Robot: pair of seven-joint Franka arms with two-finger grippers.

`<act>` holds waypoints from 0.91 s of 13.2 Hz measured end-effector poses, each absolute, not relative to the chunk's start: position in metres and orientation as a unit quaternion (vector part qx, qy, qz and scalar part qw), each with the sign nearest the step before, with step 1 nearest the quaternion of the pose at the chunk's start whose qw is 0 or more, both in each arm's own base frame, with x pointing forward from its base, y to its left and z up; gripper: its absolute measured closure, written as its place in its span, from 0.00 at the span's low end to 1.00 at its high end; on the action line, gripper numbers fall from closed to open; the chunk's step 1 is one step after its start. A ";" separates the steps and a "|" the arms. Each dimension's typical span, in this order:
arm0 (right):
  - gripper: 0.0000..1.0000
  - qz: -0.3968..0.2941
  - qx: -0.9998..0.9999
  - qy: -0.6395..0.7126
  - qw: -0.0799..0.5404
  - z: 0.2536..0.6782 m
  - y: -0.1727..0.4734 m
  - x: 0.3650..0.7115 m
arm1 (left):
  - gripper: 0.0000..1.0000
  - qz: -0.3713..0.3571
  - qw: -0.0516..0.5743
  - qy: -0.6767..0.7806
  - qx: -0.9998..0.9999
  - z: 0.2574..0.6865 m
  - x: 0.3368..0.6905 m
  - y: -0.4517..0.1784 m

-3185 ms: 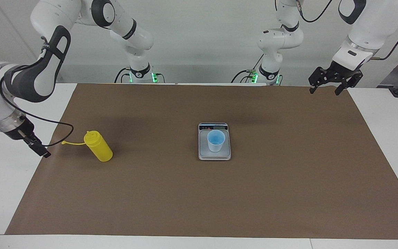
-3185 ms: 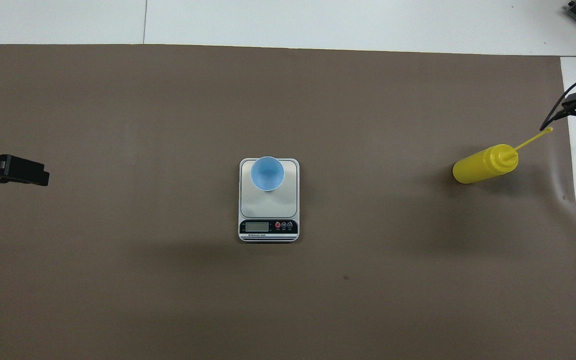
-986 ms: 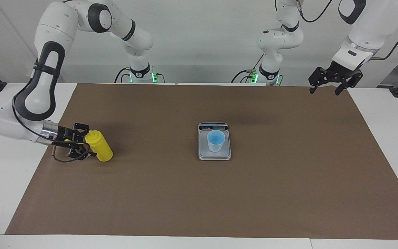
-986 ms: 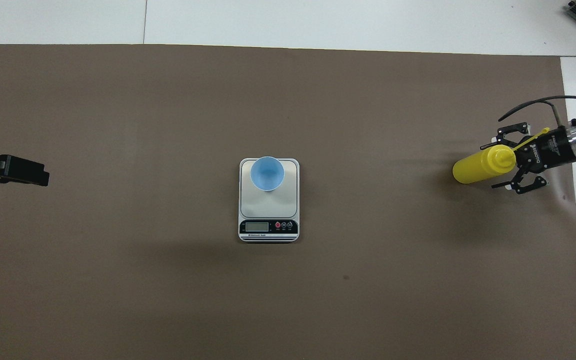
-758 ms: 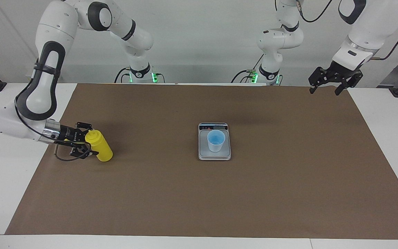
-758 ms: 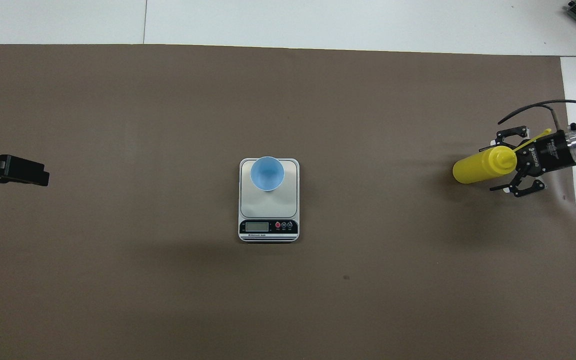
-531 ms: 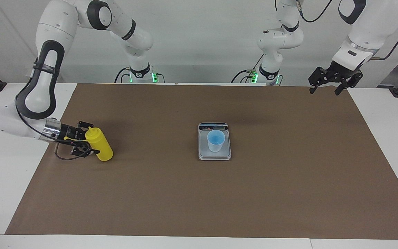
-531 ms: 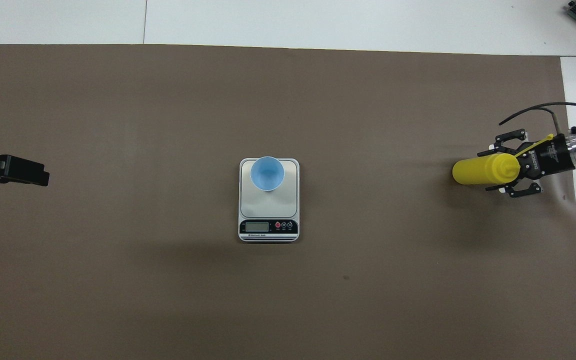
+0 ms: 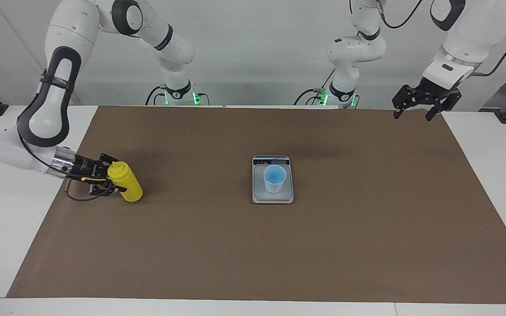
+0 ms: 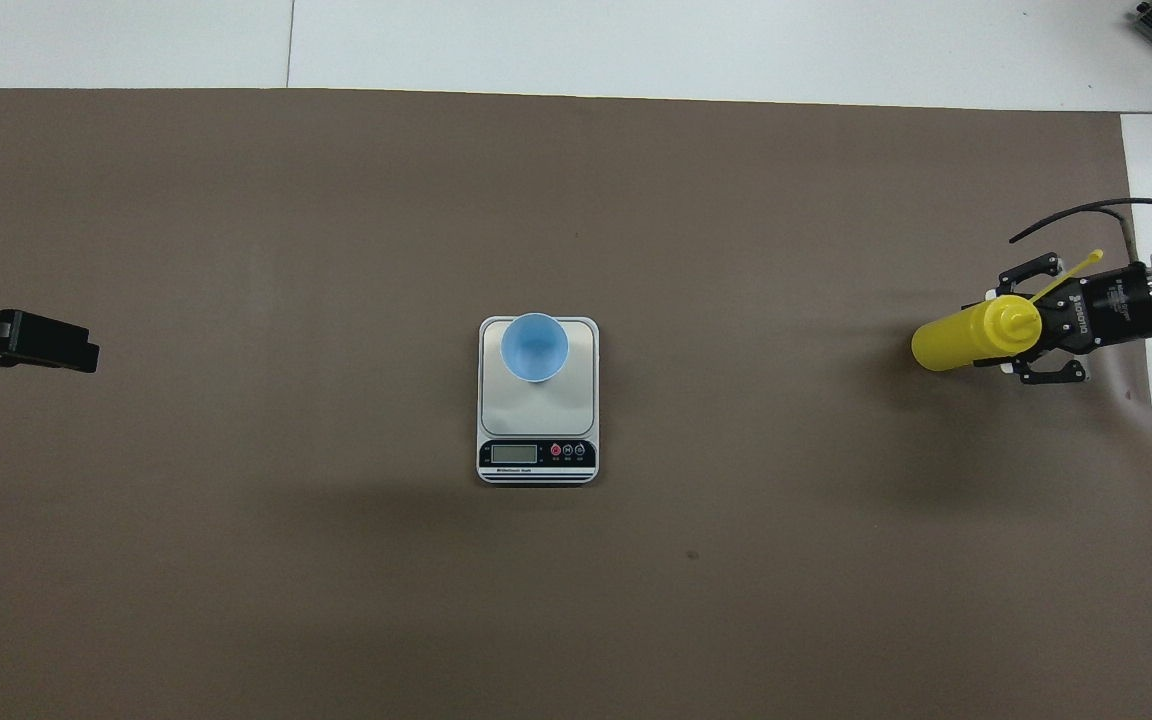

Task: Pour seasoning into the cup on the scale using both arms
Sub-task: 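Grasp and lift the yellow bottle with the right gripper, then carry the bottle over the cup and tip it nozzle down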

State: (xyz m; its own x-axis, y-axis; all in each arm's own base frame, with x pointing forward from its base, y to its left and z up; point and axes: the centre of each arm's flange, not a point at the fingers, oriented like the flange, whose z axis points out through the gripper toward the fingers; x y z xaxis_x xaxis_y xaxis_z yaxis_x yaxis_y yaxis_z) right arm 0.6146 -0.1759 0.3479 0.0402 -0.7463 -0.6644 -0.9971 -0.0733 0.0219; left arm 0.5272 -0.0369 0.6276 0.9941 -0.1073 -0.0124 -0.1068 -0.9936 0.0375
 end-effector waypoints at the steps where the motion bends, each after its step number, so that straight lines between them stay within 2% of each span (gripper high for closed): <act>1: 0.38 0.254 -0.683 0.644 0.234 0.365 -0.165 0.620 | 0.00 -0.007 0.018 -0.054 0.998 0.628 0.527 -0.037; 3: 0.49 0.238 -0.684 0.652 0.224 0.399 -0.127 0.628 | 0.00 -0.007 0.018 -0.054 0.998 0.628 0.527 -0.037; 7: 0.49 0.178 -0.712 0.663 0.148 0.444 -0.029 0.641 | 0.00 -0.007 0.018 -0.054 0.998 0.628 0.527 -0.037; 12: 0.49 0.103 -0.736 0.665 0.081 0.467 0.076 0.646 | 0.00 -0.007 0.018 -0.054 0.998 0.628 0.527 -0.037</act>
State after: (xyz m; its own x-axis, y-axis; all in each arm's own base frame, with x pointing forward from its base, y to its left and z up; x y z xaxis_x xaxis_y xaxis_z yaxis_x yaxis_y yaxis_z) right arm 0.6461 0.0764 0.4666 0.0954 -0.9611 -0.2591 -0.9944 -0.1037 0.0185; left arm 0.5272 -0.0369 0.6276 0.9941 -0.1073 -0.0124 -0.1068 -0.9936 0.0375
